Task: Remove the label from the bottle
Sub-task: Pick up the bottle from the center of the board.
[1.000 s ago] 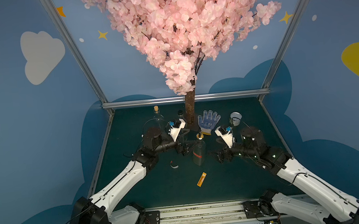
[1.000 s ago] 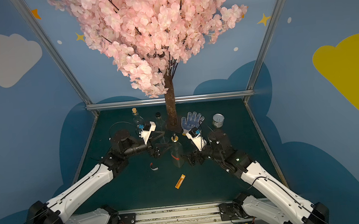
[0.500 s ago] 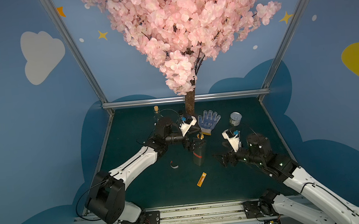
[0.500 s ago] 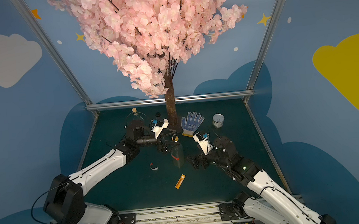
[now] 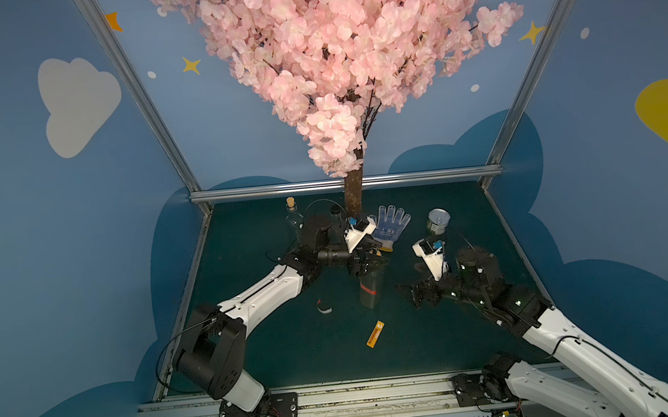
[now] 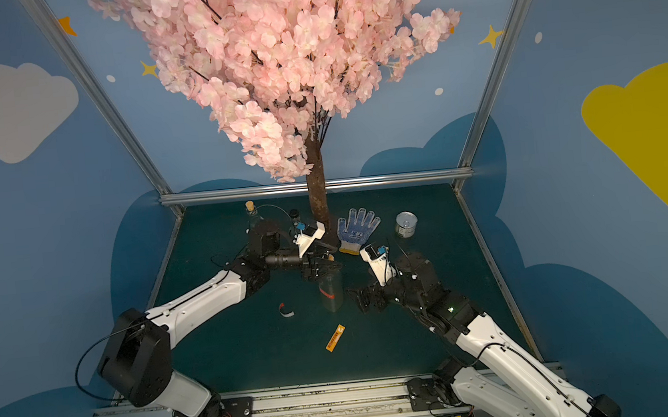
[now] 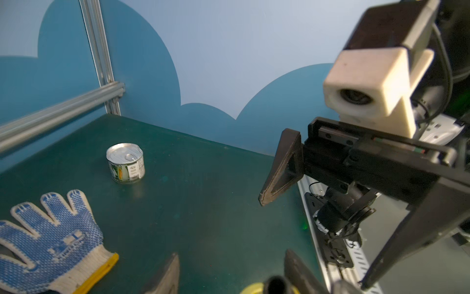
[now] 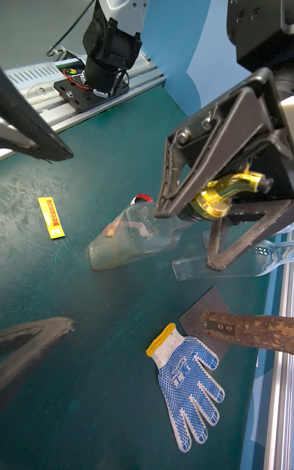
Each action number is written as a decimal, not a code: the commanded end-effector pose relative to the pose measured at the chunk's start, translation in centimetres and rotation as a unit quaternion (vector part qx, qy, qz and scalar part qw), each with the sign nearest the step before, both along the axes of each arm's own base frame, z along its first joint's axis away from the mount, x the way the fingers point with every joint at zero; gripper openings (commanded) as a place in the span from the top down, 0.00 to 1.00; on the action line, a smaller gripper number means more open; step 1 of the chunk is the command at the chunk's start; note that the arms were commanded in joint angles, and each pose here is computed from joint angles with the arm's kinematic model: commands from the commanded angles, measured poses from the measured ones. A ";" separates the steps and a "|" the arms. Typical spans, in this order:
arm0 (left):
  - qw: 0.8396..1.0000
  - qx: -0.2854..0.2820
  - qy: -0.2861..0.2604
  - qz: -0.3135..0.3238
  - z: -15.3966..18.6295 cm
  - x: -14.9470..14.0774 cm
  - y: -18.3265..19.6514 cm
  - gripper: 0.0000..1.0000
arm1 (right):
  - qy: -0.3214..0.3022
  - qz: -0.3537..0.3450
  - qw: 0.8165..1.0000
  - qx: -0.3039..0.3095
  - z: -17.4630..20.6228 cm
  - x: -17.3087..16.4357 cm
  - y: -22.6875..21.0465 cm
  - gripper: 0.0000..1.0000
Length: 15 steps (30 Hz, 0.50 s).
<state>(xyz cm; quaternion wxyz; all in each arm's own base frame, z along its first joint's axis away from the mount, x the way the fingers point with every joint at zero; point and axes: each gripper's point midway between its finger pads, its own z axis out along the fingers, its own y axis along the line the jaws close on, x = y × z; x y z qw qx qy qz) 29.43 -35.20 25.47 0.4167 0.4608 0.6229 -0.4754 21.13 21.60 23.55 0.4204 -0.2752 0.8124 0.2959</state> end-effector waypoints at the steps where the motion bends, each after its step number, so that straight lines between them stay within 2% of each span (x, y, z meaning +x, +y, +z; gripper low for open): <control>1: 1.000 -0.003 -0.009 -0.001 0.6 -0.2 -0.1 0.51 | -0.001 0.003 1.000 0.008 0.0 0.2 0.3 0.05; 5: 1.000 -0.005 -0.009 0.002 0.8 -0.4 -0.3 0.66 | 0.001 0.005 1.000 0.009 -0.3 0.4 0.5 0.05; 11: 1.000 0.000 -0.004 0.018 1.2 -1.2 -1.6 0.97 | 0.003 0.006 1.000 0.008 -0.7 0.9 0.9 0.05; 15: 0.997 -0.008 -0.001 0.074 2.9 -0.7 -1.5 0.98 | 0.004 0.021 1.000 0.011 -0.9 0.9 1.5 0.05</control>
